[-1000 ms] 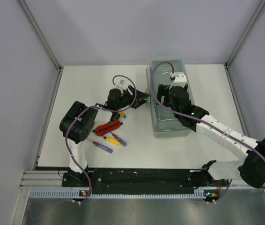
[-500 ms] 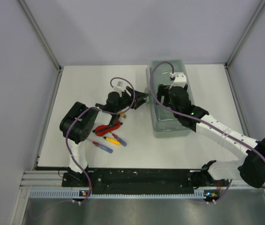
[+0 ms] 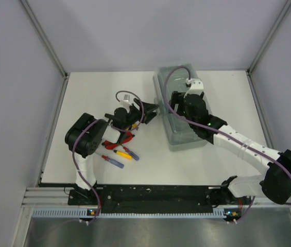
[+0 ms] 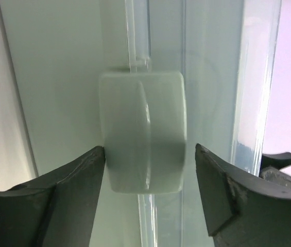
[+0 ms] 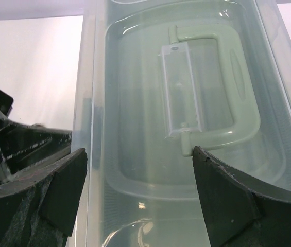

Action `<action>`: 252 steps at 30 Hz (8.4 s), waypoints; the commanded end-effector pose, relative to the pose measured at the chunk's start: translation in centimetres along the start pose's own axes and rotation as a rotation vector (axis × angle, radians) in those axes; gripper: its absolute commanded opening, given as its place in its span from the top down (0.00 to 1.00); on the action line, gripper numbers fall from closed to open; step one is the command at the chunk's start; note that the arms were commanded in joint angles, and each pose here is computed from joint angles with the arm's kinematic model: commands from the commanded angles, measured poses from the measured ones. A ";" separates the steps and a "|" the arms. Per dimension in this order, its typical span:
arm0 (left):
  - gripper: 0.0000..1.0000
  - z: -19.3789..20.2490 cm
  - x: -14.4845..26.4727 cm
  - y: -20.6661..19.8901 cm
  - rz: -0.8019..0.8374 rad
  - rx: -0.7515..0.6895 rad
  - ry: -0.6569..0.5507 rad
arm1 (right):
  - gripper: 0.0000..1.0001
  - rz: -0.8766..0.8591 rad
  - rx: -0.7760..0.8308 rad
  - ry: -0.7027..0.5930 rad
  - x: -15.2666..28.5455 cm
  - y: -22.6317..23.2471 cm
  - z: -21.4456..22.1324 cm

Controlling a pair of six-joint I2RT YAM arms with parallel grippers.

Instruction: Pack the tool kit

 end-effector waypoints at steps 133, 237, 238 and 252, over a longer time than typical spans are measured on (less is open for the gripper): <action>0.39 8.9 -12.4 -13.1 -0.171 -0.364 0.150 | 0.32 0.008 -0.326 0.103 9.7 -10.8 -0.6; 0.35 7.1 -9.3 -13.1 -0.421 -0.497 -0.031 | 0.79 -0.266 -0.528 0.114 -2.8 -6.5 -2.5; 0.34 7.1 -9.0 -13.5 -0.418 -0.510 -0.037 | 0.79 -0.269 -0.533 0.115 -2.9 -6.4 -2.4; 0.02 3.0 0.4 -18.1 -0.400 -0.691 -0.294 | 1.00 -0.417 -0.576 0.081 -3.2 -5.0 -6.1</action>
Point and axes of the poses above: each gripper's point midway between its finger pads, its own x axis back along the fingers, its own y axis along the line the jaws close on, z = x × y, the point moved 7 cm from there along x, back along the fingers, and after that the axes turned 12 degrees about x, right-handed, at the moved point
